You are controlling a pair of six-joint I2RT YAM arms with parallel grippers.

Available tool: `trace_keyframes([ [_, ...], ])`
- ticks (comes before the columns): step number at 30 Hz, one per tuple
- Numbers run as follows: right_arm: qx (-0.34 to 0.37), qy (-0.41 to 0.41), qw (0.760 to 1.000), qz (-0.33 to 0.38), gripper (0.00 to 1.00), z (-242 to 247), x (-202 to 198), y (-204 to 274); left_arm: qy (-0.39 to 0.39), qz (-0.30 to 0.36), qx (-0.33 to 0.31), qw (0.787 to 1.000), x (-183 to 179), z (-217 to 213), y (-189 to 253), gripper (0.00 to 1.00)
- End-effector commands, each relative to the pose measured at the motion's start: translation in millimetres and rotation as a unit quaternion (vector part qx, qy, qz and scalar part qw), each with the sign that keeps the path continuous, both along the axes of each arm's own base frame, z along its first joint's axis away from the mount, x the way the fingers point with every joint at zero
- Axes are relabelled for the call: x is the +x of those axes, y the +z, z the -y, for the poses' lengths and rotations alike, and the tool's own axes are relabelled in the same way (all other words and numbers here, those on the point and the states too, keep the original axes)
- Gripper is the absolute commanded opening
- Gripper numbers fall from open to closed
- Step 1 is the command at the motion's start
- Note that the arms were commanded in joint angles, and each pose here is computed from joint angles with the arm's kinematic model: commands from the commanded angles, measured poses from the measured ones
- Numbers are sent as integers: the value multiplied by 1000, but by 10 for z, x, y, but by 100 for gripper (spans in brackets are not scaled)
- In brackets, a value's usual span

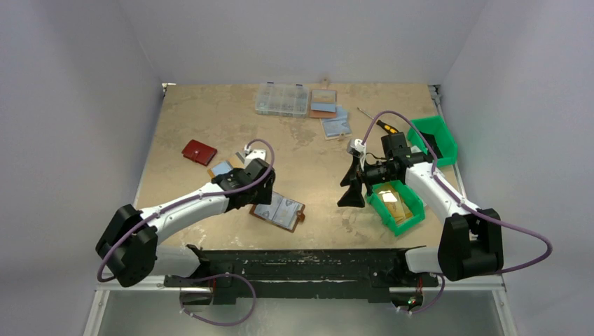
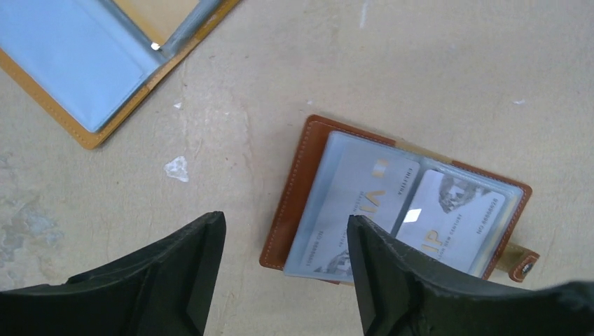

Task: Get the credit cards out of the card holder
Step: Remove the credit card from the card holder.

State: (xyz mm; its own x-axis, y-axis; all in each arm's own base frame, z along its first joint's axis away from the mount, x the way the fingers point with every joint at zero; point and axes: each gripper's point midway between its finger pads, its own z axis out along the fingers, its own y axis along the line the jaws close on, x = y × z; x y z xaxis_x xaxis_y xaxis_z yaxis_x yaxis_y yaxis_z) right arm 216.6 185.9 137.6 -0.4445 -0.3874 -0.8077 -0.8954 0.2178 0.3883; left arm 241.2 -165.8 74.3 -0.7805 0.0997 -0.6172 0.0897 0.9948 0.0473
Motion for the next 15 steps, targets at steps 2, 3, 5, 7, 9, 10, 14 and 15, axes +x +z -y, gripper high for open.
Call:
trace_keyframes([
  [2, 5, 11, 1000, 26, 99, -38, 65, 112, 27, -4, -113, 993, 160, -94, 0, 73],
  [3, 5, 11, 1000, 25, 99, -39, 63, 110, 29, -9, -136, 990, 169, -101, -16, 74],
  [5, 6, 11, 1000, 25, 99, -39, 62, 110, 29, -23, -178, 983, 149, -115, -73, 74],
  [7, 5, 12, 1000, 25, 99, -43, 61, 107, 22, -30, -215, 976, 136, -76, -85, 74],
  [9, 4, 12, 1000, 24, 99, -45, 59, 101, 14, -37, -246, 968, 110, -40, -100, 74],
  [10, 4, 13, 1000, 23, 99, -46, 56, 100, 10, -39, -261, 965, 103, -19, -101, 74],
  [14, 4, 15, 1000, 24, 99, -51, 54, 101, -8, -52, -309, 950, 30, 88, -130, 73],
  [15, 4, 14, 1000, 24, 99, -50, 53, 104, -8, -57, -314, 948, 12, 96, -157, 72],
])
